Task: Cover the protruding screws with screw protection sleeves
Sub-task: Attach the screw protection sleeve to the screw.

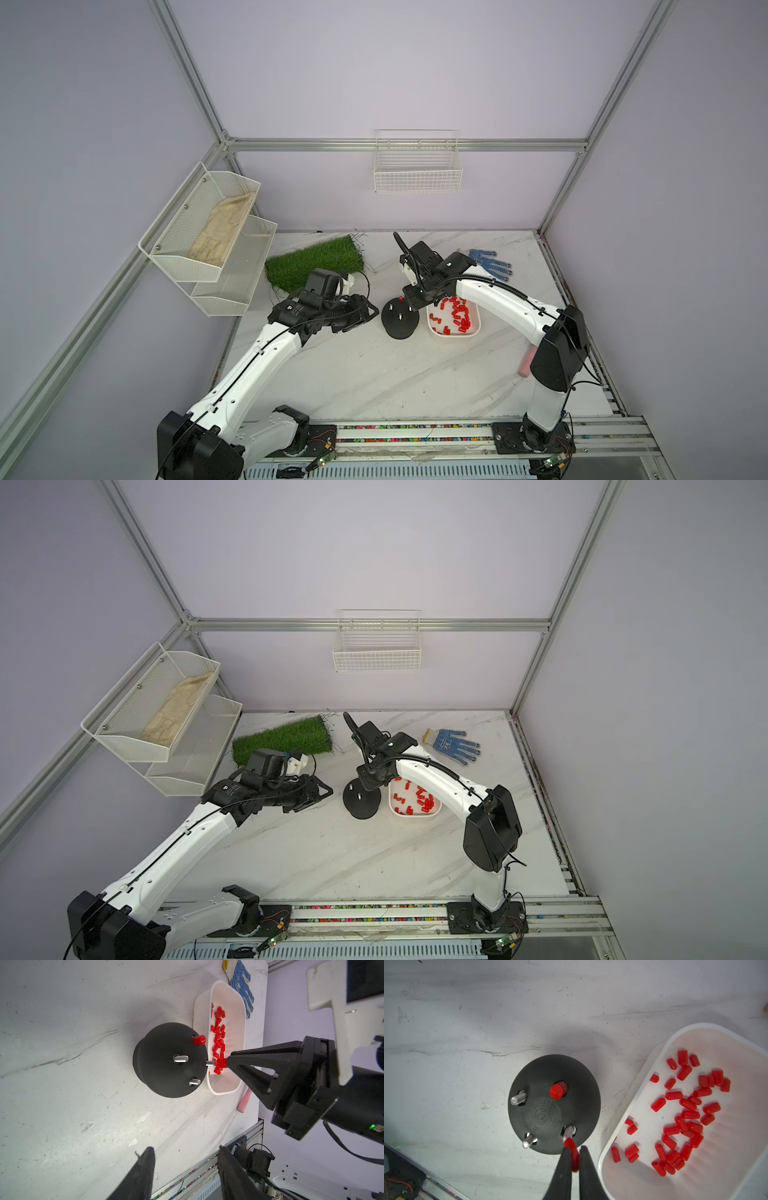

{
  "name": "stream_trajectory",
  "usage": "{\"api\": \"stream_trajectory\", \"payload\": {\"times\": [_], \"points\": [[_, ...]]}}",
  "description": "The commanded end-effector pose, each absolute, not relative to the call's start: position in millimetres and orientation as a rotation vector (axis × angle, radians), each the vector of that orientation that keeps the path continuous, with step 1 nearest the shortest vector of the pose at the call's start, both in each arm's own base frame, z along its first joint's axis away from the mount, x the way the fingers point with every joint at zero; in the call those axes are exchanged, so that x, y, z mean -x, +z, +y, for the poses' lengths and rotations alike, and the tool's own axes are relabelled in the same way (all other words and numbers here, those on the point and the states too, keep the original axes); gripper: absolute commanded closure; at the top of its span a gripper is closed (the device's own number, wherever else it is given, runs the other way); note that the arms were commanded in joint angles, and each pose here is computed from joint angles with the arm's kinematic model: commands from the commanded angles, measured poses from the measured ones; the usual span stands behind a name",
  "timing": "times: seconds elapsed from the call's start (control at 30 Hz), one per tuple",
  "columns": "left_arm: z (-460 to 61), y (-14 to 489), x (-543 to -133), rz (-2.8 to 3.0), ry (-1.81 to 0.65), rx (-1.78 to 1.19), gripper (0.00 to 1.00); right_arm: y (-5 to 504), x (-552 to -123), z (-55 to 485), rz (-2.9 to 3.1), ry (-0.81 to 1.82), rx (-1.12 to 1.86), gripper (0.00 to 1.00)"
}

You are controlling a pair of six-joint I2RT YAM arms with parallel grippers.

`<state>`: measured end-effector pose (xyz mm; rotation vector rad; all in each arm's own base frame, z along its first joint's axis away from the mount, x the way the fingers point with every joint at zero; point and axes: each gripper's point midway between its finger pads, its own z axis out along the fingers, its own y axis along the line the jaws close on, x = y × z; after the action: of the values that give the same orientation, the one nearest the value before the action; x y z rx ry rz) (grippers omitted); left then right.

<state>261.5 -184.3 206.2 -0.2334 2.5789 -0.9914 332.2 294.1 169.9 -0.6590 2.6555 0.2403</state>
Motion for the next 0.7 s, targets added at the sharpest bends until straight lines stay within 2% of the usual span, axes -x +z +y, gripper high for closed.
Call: {"api": "stream_trajectory", "payload": {"times": [0.0,0.67], "points": [[-184.0,202.9,-260.0,2.567,-0.988,0.209,0.49,158.1,-328.3,292.2,2.679,0.203,0.692,0.88],[-185.1,204.3,-260.6,2.559,-0.996,0.205,0.49,154.6,-329.8,301.6,2.677,0.254,0.695,0.87]]}}
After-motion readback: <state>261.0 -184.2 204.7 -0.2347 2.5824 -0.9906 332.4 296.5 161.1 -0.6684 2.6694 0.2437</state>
